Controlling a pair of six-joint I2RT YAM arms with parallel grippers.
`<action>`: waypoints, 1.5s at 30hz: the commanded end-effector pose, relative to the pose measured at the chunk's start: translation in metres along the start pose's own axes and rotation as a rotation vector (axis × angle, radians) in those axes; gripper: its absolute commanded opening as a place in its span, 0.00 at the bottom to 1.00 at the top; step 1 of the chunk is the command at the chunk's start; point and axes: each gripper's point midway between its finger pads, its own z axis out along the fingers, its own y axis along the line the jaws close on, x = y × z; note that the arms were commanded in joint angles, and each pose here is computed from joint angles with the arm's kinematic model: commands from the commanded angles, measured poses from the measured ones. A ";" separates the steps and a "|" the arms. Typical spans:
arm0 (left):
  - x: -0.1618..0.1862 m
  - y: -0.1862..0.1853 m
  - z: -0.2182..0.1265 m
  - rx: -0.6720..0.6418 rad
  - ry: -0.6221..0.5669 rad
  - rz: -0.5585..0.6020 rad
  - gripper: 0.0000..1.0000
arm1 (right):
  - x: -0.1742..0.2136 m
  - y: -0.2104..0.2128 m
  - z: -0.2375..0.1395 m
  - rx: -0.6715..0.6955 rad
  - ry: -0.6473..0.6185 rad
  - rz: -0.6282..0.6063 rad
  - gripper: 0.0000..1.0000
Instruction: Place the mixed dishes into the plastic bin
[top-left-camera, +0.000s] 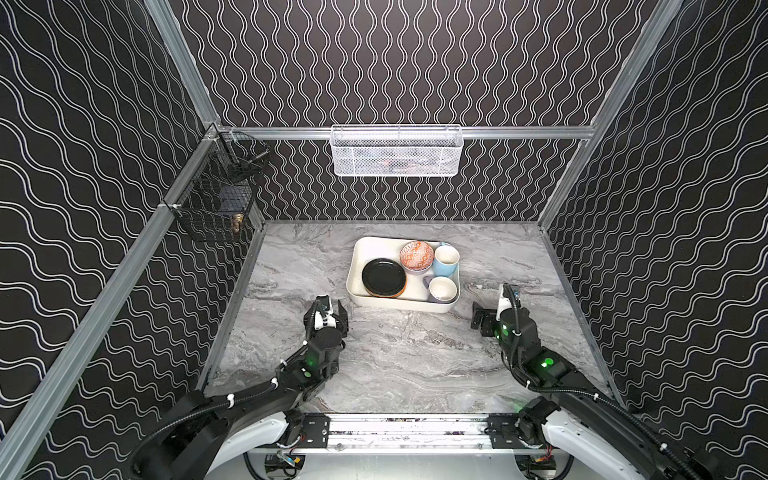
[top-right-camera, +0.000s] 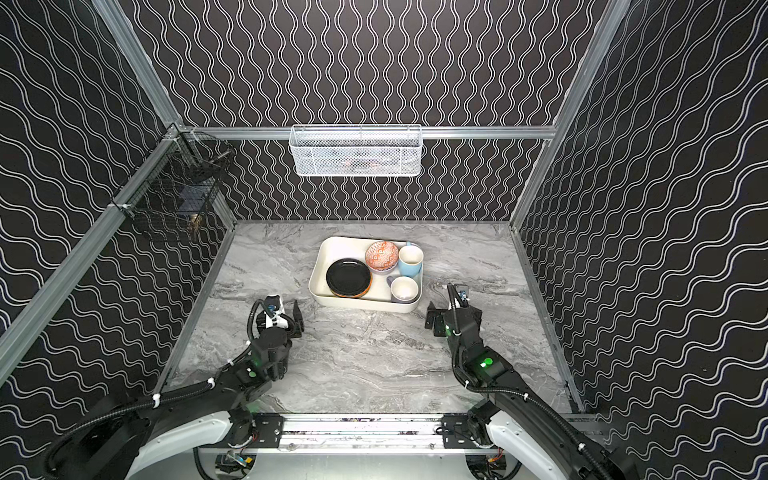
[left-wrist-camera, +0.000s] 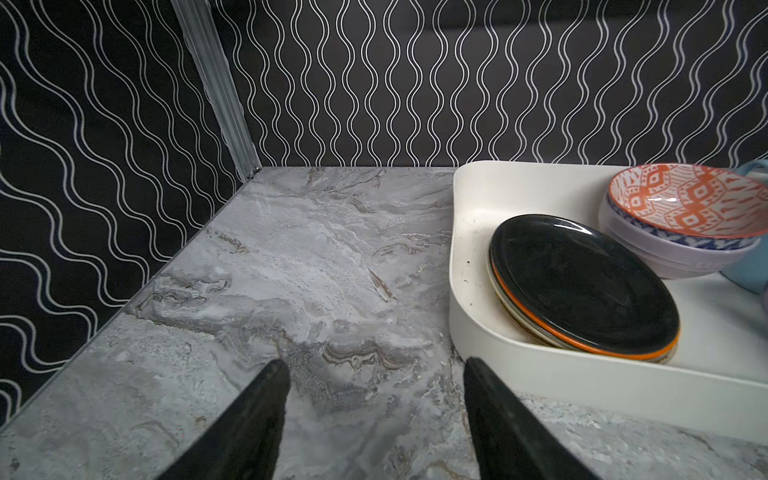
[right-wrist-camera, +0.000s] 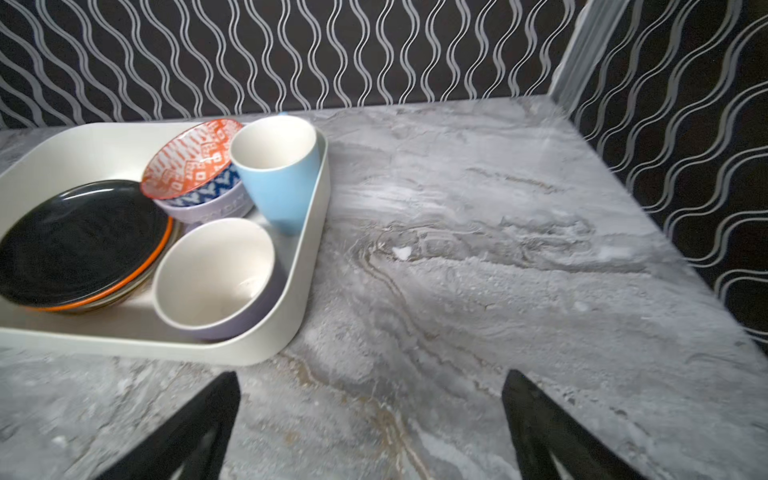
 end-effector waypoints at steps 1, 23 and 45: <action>-0.025 0.016 0.006 -0.113 -0.090 0.042 0.69 | -0.047 -0.014 0.004 0.114 -0.239 0.046 1.00; 0.025 0.085 0.059 -0.181 -0.073 -0.108 0.69 | -0.060 -0.065 0.096 0.137 -0.192 0.079 1.00; 0.048 0.049 0.098 -0.035 0.042 -0.009 0.99 | 0.002 -0.087 0.099 0.079 -0.208 0.039 1.00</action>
